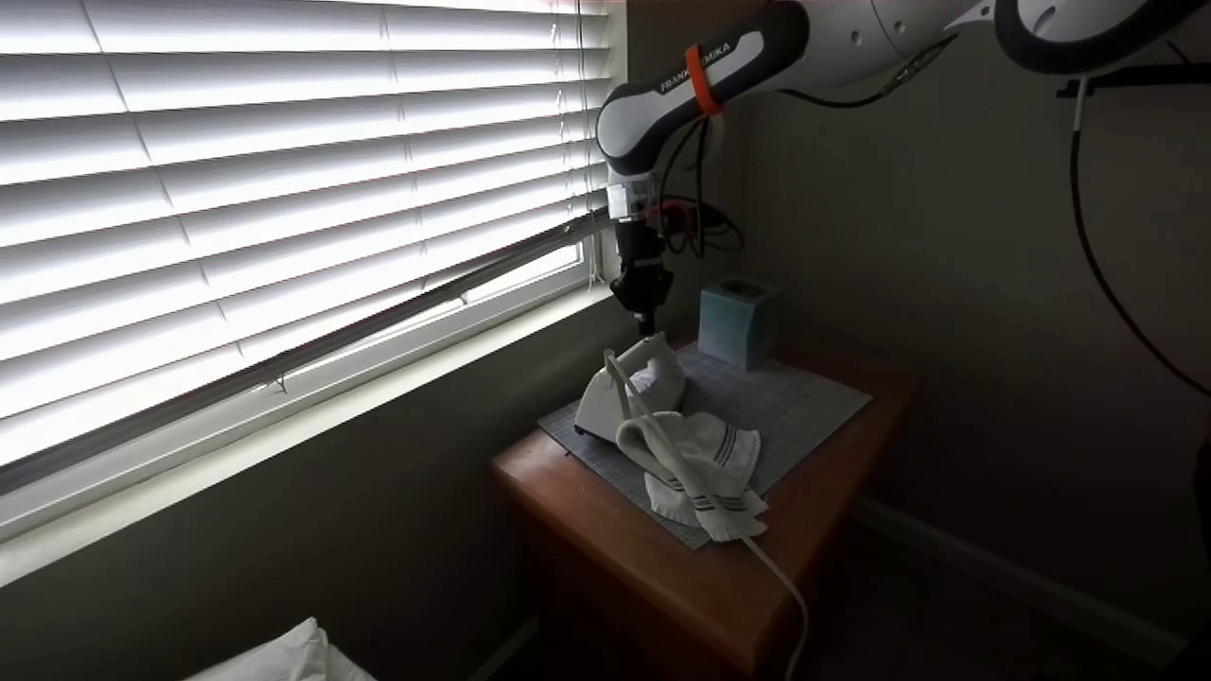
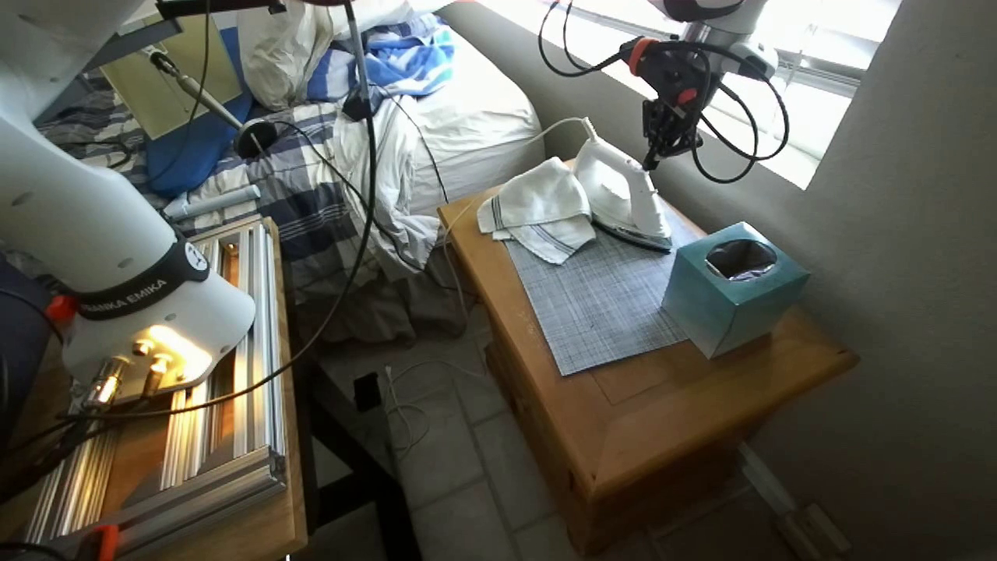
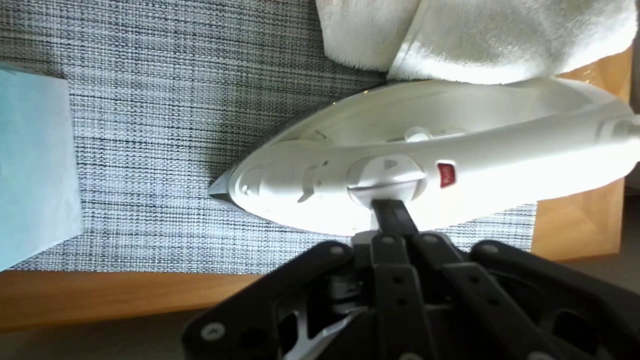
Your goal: Press on the pressing iron
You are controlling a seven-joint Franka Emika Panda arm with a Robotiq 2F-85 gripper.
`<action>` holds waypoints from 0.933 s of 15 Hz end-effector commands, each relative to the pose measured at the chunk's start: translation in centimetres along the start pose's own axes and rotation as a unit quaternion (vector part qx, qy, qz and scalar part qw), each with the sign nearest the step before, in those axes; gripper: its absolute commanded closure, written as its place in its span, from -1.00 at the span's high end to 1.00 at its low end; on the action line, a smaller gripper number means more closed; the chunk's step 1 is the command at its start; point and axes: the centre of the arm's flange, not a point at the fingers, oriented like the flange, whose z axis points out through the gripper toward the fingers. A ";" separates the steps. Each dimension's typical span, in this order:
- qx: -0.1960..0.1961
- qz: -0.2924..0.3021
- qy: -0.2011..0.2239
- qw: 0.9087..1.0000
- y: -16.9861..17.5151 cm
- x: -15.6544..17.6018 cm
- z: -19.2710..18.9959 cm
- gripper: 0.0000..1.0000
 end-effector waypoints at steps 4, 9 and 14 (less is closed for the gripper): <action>0.008 0.018 0.001 1.000 1.1 0.8 1.5 -1.00; -0.023 0.046 0.035 0.998 0.6 -2.1 -2.7 -1.00; -0.018 0.049 0.057 0.997 -0.2 -4.9 -7.0 -1.00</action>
